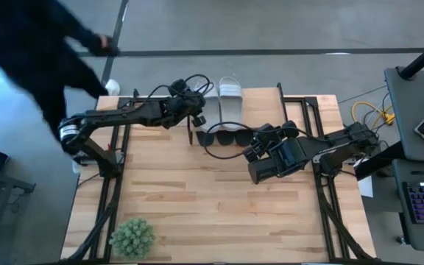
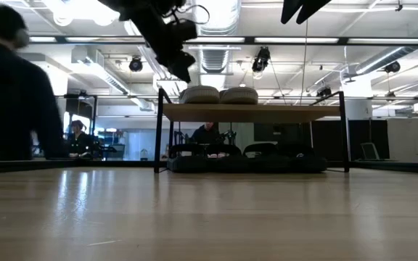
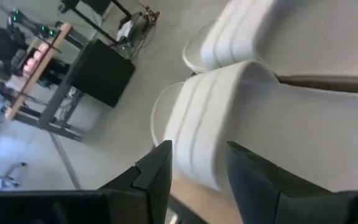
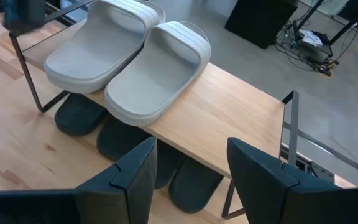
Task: Pick and place slides into the shelf
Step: Adjust the gray slide on the shelf
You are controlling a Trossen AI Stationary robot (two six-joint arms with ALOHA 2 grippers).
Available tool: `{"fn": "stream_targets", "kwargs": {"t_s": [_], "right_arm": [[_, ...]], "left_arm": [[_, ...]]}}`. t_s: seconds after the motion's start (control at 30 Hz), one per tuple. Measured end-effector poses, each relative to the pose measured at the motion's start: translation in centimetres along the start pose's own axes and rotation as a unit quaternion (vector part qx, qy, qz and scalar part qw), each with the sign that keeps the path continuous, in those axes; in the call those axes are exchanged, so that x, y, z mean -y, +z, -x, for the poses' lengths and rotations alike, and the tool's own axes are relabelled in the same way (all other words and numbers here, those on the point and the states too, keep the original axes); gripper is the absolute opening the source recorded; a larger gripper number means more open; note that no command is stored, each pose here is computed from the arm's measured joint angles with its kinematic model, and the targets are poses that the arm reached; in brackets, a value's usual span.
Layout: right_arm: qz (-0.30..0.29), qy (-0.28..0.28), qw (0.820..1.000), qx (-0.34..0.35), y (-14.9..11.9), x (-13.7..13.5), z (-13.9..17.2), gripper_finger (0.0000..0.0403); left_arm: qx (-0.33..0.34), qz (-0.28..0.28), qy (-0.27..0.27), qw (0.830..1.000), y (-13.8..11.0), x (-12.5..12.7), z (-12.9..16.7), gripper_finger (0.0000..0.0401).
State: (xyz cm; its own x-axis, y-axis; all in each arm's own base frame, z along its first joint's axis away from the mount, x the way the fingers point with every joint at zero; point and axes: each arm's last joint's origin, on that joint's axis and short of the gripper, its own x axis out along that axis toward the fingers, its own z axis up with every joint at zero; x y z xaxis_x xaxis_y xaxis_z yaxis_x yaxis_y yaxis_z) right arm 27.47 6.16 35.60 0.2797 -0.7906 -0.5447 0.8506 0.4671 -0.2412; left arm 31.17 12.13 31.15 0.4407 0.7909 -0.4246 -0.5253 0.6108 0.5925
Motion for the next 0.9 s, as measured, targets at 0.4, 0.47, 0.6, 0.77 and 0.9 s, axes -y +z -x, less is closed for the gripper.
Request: {"fn": "stream_targets", "kwargs": {"t_s": [0.4, 0.47, 0.6, 0.77, 0.9], "right_arm": [[-0.040, -0.031, 0.989, -0.141, 3.3, 2.4, -7.1, 0.0156], [-0.047, -0.017, 0.986, -0.157, 4.6, 3.3, -9.5, 0.0139], [-0.067, 0.022, 0.984, -0.163, 6.8, 5.0, -14.1, 0.0094], [-0.082, -0.012, 0.979, -0.185, 7.3, 7.5, -18.4, 0.0030], [-0.082, -0.012, 0.973, -0.215, 6.9, 8.3, -21.0, 0.0012]], "left_arm": [[0.002, 0.245, -0.118, 0.962, -1.8, -4.2, 7.5, 0.0134], [-0.012, 0.256, -0.116, 0.960, -2.4, -4.7, 8.3, 0.0134], [-0.023, 0.273, -0.115, 0.955, -3.5, -5.0, 9.1, 0.0134], [-0.041, 0.299, -0.114, 0.946, -4.9, -4.9, 9.5, 0.0134], [-0.043, 0.299, -0.115, 0.946, -5.7, -4.9, 9.8, 0.0134]]}}
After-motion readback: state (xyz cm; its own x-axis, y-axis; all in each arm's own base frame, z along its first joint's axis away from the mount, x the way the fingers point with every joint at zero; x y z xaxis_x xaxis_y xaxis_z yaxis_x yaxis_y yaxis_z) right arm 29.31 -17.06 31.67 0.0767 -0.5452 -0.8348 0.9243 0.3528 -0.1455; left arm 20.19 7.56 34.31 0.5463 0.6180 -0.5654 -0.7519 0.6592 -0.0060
